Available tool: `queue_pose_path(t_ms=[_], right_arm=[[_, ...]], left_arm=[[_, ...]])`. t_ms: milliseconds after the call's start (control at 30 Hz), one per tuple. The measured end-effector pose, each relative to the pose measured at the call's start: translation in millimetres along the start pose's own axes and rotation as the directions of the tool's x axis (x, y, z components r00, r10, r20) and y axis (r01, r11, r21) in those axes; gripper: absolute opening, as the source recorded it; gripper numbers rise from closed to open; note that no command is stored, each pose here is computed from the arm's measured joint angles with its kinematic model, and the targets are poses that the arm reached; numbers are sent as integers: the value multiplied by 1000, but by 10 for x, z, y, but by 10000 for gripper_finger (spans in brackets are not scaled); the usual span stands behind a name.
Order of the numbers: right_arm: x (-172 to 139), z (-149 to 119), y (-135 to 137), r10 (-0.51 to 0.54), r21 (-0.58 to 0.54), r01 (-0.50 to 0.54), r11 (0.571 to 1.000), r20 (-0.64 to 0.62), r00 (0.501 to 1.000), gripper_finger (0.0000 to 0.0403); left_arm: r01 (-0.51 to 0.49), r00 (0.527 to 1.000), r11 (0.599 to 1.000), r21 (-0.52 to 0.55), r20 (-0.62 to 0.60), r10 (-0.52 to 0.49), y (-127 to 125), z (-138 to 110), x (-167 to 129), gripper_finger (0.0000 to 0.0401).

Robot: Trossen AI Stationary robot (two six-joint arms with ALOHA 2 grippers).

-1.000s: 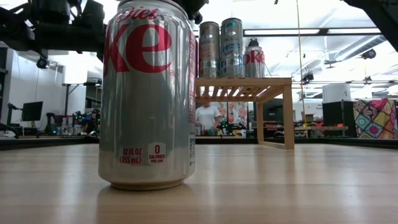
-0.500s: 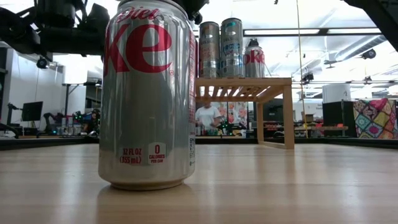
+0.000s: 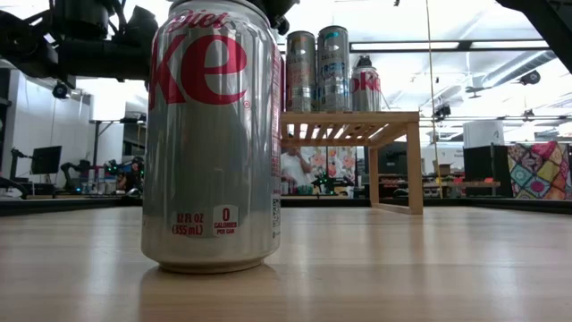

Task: Place canned beverage on shelf
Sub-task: Put the green soda can aligned with other green soda can on the shelf

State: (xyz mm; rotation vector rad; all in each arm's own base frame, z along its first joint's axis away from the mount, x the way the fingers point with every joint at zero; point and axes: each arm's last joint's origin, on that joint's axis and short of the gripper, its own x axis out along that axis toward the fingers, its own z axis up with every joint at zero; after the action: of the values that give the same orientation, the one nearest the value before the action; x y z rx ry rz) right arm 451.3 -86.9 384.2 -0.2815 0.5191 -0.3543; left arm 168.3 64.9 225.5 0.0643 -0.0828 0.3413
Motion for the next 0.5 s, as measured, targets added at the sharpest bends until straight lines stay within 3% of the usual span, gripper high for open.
queue_pose_path(t_ms=[500], right_arm=[[16, -69, 25, 14, 15, -13, 1000, -53, 999, 12]], left_arm=[[-2, 1000, 1000, 1, -1, 2, 1, -1, 1, 1]])
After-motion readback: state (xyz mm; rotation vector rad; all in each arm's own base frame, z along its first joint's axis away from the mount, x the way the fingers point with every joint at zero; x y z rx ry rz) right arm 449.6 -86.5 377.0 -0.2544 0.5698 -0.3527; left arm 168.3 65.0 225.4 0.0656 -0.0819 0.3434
